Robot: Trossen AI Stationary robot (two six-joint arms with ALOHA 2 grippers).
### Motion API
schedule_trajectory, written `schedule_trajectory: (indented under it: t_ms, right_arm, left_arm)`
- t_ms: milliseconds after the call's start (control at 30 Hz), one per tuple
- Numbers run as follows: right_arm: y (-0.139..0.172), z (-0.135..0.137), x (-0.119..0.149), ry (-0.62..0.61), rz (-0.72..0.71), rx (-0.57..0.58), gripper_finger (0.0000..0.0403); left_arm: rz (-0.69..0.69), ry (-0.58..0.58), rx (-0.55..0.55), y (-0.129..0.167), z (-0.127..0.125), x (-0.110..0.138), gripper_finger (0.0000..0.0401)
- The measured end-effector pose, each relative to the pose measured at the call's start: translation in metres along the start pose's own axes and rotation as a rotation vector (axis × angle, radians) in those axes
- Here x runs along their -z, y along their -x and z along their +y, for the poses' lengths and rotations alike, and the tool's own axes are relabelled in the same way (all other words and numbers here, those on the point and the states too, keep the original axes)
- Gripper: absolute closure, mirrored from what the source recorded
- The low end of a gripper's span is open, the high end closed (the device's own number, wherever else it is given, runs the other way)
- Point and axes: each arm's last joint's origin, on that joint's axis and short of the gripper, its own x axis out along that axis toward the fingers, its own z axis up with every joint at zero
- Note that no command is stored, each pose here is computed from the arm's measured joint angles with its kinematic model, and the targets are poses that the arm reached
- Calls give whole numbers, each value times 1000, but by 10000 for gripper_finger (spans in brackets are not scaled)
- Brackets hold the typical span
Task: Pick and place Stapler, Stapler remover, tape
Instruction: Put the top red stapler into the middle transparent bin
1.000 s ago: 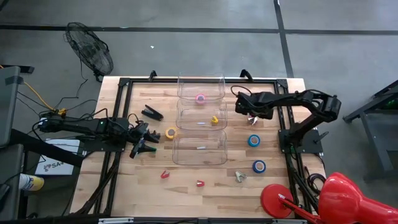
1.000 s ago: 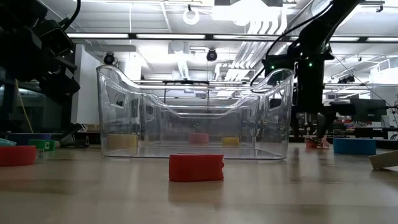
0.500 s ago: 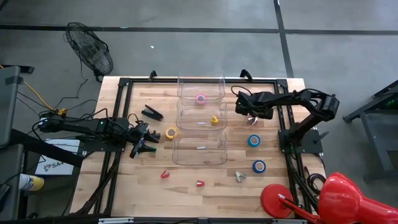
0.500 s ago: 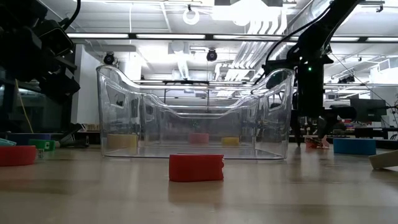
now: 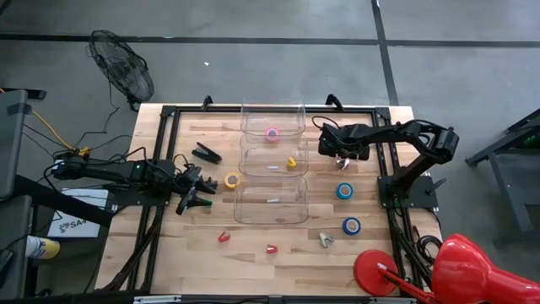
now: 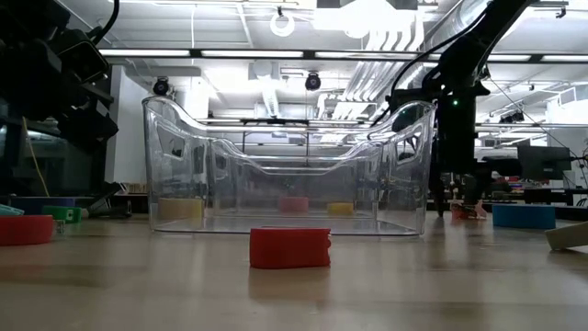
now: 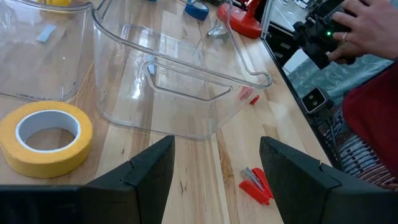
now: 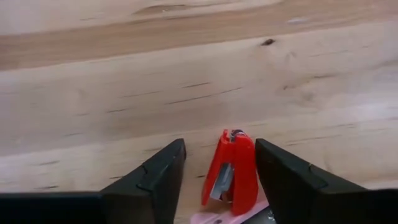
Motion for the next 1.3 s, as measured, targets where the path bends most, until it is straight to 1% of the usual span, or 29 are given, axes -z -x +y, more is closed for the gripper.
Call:
schedule_trajectory:
  t_ms: [100,533,667,800,867,967,1067,1167,1300]
  right_arm:
    - [0,0,0,29,8,-5,240]
    - [-1,1,1,83,26,-21,332]
    - [-1,1,1,108,26,-21,351]
    - [1,2,0,146,23,-26,354]
    - [6,4,-2,175,22,-35,351]
    - [17,9,-5,255,64,-42,351]
    - [35,24,-13,334,41,-100,353]
    - [55,36,-18,408,22,-126,353]
    - [86,52,-26,473,-20,-176,353]
  left_arm:
    - [0,0,0,0,0,0,170]
    - [0,0,0,0,0,0,170]
    - [0,0,0,0,0,0,170]
    - [0,0,0,0,0,0,170]
    - [0,0,0,0,0,0,170]
    - [0,0,0,0,0,0,170]
    - [0,0,0,0,0,0,170]
    - [0,0,0,0,0,0,170]
    - [0,0,0,0,0,0,170]
